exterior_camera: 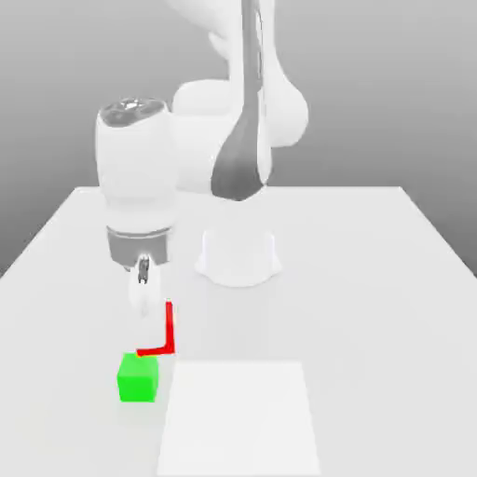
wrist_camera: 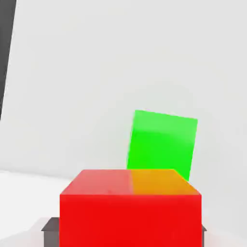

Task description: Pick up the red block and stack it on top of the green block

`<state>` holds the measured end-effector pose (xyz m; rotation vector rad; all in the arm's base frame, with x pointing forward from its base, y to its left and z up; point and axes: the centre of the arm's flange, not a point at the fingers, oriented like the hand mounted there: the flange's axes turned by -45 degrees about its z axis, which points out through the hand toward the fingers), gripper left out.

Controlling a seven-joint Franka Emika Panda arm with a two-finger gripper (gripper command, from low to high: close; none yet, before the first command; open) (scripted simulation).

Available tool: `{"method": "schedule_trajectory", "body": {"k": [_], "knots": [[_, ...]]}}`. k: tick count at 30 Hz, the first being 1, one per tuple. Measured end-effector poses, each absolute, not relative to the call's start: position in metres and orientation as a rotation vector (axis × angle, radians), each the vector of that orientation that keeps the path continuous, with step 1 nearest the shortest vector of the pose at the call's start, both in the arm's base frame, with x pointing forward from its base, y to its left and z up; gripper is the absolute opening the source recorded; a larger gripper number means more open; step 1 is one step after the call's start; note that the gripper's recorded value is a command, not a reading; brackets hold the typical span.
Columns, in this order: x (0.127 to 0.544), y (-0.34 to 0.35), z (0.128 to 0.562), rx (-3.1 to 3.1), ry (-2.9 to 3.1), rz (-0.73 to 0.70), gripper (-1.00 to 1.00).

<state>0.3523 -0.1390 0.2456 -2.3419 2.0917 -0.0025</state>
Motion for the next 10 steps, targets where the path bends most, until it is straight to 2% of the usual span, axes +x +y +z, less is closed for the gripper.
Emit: {"method": "schedule_trajectory", "body": {"k": [7, 8, 10], "knots": [[0.346, -0.149, 0.188, -2.331, 2.106, -0.004, -1.00], [0.346, -0.149, 0.183, -2.332, 2.105, -0.003, 1.00], [0.346, -0.149, 0.183, -2.332, 2.105, -0.003, 1.00]]}}
